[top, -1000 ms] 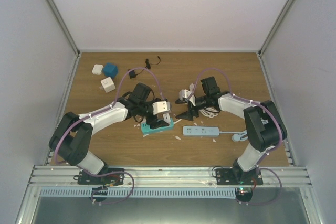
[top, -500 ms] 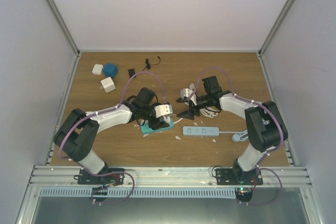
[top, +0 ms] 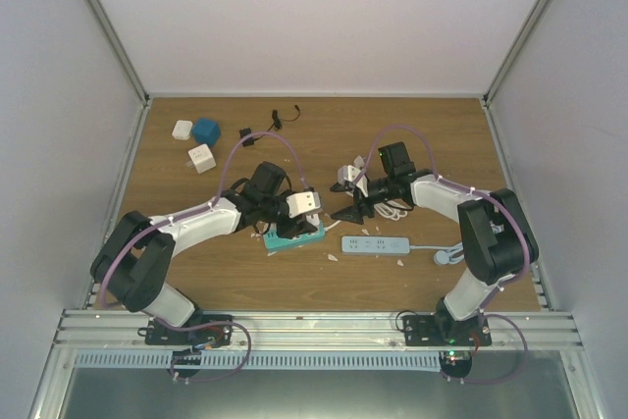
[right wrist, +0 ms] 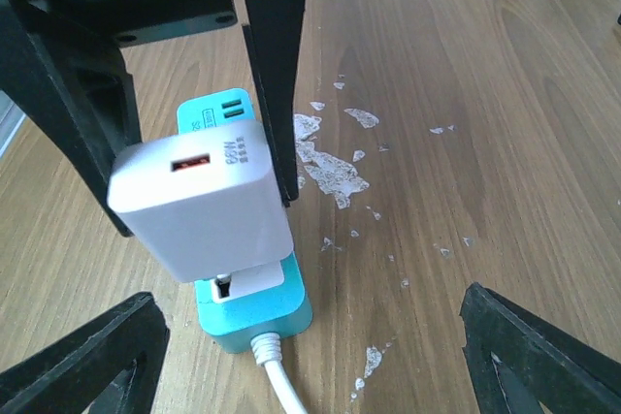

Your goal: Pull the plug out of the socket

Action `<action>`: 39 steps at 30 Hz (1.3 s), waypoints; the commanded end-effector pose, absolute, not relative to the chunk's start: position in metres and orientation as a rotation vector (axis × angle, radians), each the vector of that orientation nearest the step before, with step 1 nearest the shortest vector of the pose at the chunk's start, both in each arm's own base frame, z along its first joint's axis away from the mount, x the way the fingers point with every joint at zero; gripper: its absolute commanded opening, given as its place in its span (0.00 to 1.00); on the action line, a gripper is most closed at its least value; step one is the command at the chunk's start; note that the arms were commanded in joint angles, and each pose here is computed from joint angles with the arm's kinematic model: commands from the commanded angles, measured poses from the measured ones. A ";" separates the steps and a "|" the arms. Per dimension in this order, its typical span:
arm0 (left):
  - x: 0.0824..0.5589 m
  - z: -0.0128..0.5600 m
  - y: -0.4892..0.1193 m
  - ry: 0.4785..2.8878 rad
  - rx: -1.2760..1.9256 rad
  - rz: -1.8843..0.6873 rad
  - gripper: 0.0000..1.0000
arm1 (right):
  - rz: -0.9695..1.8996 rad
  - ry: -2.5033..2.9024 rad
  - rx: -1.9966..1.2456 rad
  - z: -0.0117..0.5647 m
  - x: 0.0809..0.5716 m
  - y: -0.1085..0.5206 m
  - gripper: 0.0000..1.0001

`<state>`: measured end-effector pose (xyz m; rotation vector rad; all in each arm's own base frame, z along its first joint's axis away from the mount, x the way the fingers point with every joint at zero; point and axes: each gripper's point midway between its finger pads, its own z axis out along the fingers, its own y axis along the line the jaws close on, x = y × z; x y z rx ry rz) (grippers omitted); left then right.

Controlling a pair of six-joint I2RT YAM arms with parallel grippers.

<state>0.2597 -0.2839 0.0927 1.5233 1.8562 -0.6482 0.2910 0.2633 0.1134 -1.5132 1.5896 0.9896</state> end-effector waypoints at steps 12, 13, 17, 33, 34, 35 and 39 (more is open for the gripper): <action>0.302 0.155 -0.259 1.785 1.460 -0.564 0.42 | 0.996 1.563 -1.512 0.123 0.292 0.263 0.83; 0.309 0.159 -0.252 1.794 1.451 -0.545 0.42 | 0.995 1.564 -1.512 0.123 0.292 0.263 0.83; 0.335 0.178 -0.225 1.812 1.400 -0.477 0.42 | 0.991 1.563 -1.513 0.123 0.293 0.263 0.83; 0.407 0.165 -0.133 2.046 1.352 -0.095 0.42 | 0.976 1.569 -1.516 0.124 0.294 0.262 0.83; 0.410 0.161 -0.129 2.073 1.353 -0.088 0.42 | 0.976 1.570 -1.516 0.123 0.294 0.262 0.83; 0.414 0.158 -0.124 2.099 1.354 -0.073 0.43 | 0.976 1.573 -1.516 0.122 0.294 0.262 0.83; 0.426 0.140 -0.111 2.191 1.366 -0.027 0.43 | 0.972 1.578 -1.517 0.121 0.295 0.262 0.83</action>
